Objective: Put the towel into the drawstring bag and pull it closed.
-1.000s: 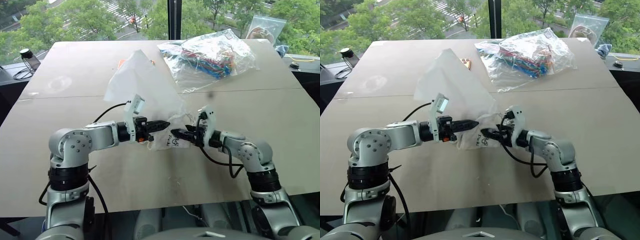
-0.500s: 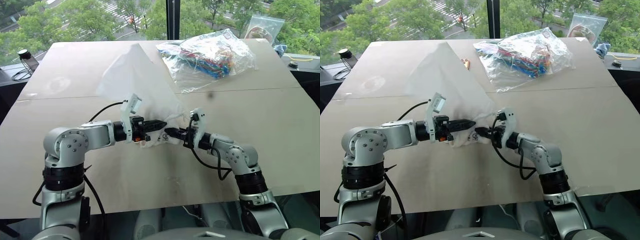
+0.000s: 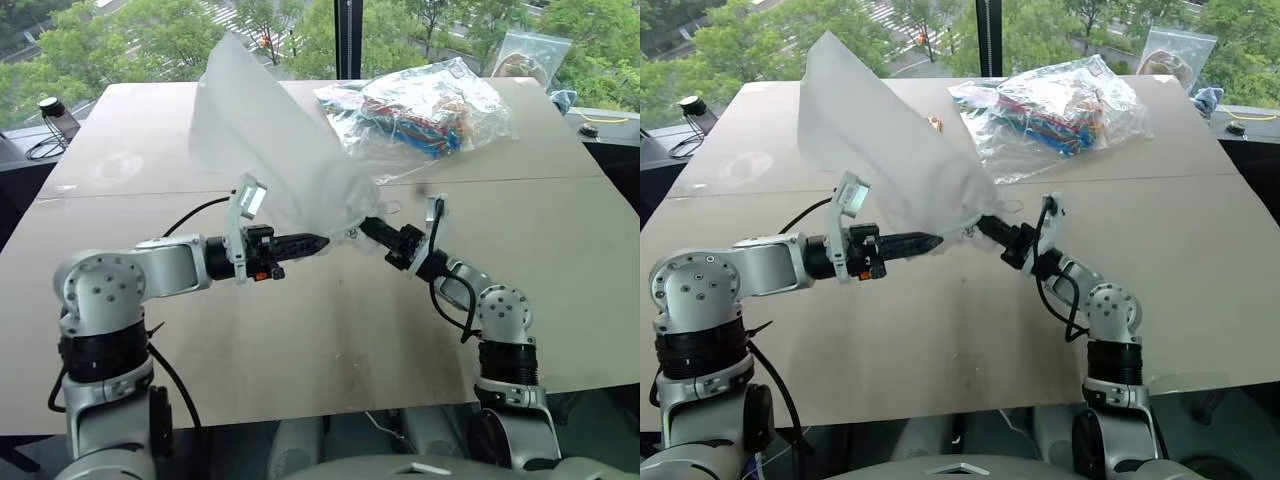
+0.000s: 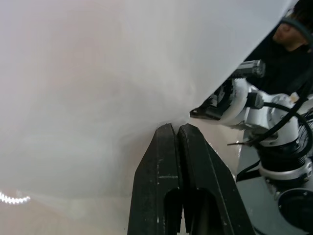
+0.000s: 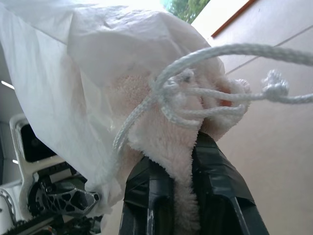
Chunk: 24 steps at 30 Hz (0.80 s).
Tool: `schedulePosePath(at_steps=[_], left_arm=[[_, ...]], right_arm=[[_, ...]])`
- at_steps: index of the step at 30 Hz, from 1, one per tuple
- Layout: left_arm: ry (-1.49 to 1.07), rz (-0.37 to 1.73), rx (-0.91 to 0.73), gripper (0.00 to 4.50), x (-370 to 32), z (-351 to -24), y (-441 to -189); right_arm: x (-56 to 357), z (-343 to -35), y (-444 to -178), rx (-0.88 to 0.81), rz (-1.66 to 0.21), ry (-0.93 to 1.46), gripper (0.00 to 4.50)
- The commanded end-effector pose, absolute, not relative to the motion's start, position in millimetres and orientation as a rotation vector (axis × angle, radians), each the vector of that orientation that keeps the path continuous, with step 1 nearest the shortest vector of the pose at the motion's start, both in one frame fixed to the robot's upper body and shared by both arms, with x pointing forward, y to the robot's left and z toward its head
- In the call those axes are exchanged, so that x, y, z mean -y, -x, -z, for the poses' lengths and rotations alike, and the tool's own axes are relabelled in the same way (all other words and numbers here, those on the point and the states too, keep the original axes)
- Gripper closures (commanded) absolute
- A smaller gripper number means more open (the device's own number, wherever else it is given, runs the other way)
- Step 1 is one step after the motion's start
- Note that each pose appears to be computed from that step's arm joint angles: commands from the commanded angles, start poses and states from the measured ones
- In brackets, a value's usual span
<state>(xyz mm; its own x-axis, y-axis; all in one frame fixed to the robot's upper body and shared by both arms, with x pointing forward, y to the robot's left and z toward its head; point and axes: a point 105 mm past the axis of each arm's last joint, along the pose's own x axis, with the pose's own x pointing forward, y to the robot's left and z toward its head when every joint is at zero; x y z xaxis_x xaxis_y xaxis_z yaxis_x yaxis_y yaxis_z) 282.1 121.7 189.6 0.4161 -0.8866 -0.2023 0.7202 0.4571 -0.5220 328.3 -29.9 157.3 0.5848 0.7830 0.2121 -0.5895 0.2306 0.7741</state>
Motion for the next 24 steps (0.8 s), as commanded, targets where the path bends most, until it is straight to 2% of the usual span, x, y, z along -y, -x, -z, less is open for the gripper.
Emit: schedulePosePath(at_steps=[1, 7, 9, 15, 18, 21, 22, 24], left_arm=[[0.418, 1.134, -0.437, 4.5, -98, -205, -280], [0.472, 1.195, -0.408, 4.5, -73, -216, -281], [0.469, 1.182, -0.42, 4.5, -76, -214, -280], [0.46, 1.117, -0.508, 4.5, -91, -191, -273], [0.465, 1.115, -0.521, 4.5, -90, -185, -268], [0.476, 1.111, -0.516, 4.5, -83, -182, -270], [0.476, 1.111, -0.513, 4.5, -80, -181, -270], [0.466, 1.108, -0.504, 4.5, -78, -181, -271]], right_arm=[[18, -188, -323, -0.151, -1.037, -0.926, 4.46], [-20, -177, -313, -0.117, -1.111, -0.617, 4.46], [-18, -177, -315, -0.085, -1.1, -0.588, 4.46], [25, -193, -309, -0.002, -1.061, -0.725, 4.46], [31, -191, -302, -0.022, -1.063, -0.71, 4.46], [19, -173, -303, -0.109, -1.066, -0.603, 4.46], [15, -170, -304, -0.116, -1.07, -0.575, 3.58], [15, -166, -310, -0.12, -1.044, -0.542, 2.78]])
